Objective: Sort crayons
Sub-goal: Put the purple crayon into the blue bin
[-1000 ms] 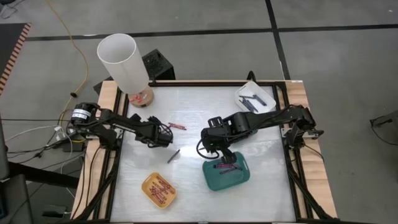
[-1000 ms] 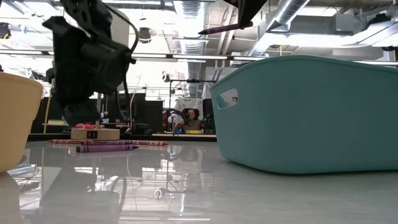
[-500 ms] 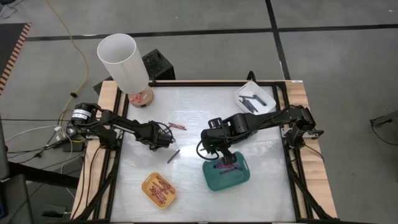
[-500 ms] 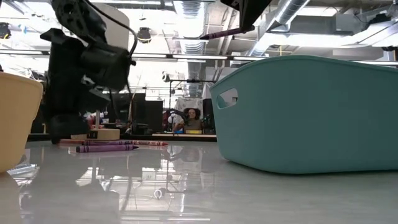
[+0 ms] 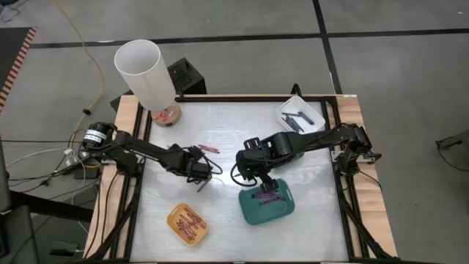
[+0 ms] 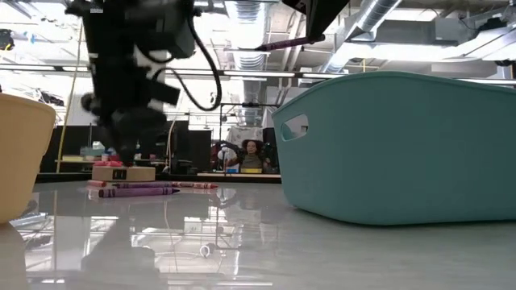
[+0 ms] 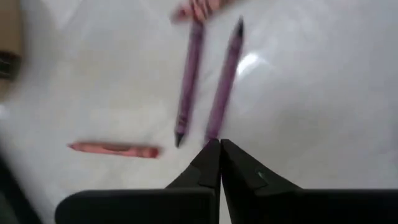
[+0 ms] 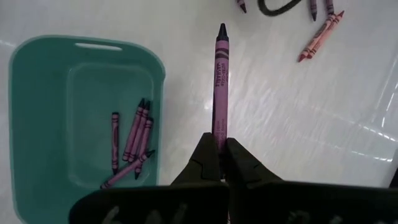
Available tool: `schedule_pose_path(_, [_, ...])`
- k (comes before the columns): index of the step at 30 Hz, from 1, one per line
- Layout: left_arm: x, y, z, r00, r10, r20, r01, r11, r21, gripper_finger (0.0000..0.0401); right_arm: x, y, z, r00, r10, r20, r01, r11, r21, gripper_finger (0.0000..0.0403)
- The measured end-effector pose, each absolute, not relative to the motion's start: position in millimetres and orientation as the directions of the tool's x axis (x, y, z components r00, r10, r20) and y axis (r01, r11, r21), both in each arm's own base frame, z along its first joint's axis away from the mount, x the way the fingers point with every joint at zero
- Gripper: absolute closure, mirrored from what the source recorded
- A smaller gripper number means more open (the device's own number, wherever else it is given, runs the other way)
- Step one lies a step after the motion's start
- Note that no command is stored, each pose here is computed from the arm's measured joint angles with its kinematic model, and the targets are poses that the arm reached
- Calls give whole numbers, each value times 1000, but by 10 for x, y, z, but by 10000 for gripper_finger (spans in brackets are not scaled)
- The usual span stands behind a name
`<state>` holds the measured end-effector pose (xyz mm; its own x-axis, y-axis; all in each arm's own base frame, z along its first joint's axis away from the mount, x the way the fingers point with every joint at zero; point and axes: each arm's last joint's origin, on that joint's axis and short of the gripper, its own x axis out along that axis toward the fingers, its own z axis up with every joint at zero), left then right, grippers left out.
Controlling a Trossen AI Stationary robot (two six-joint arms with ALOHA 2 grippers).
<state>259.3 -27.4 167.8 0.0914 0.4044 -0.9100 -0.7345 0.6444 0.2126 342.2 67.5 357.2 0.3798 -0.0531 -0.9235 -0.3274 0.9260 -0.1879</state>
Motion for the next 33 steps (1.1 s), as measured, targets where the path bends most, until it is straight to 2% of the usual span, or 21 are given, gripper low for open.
schedule_pose_path(5, [2496,-217,1904,-58,556,-829,-748,526,405,401,3425,655,3572,379,-56,-924,-323,928,-188,402])
schedule_pose_path(8, [2358,-127,1897,-186,583,-791,-756,429,494,401,3422,657,3571,376,-55,-925,-324,927,-187,402])
schedule_pose_path(11, [2249,-57,1811,-230,578,-783,-765,390,513,401,3416,668,3570,372,-55,-927,-328,926,-187,402])
schedule_pose_path(24, [1615,289,1668,-78,566,-821,-949,209,234,401,3407,664,3566,362,-57,-930,-329,926,-185,402])
schedule_pose_path(27, [1510,319,1581,-77,550,-832,-962,178,207,401,3407,664,3565,362,-57,-930,-330,926,-185,402])
schedule_pose_path(33, [1492,323,1391,5,520,-854,-970,210,122,401,3408,659,3565,361,-50,-931,-330,927,-178,402])
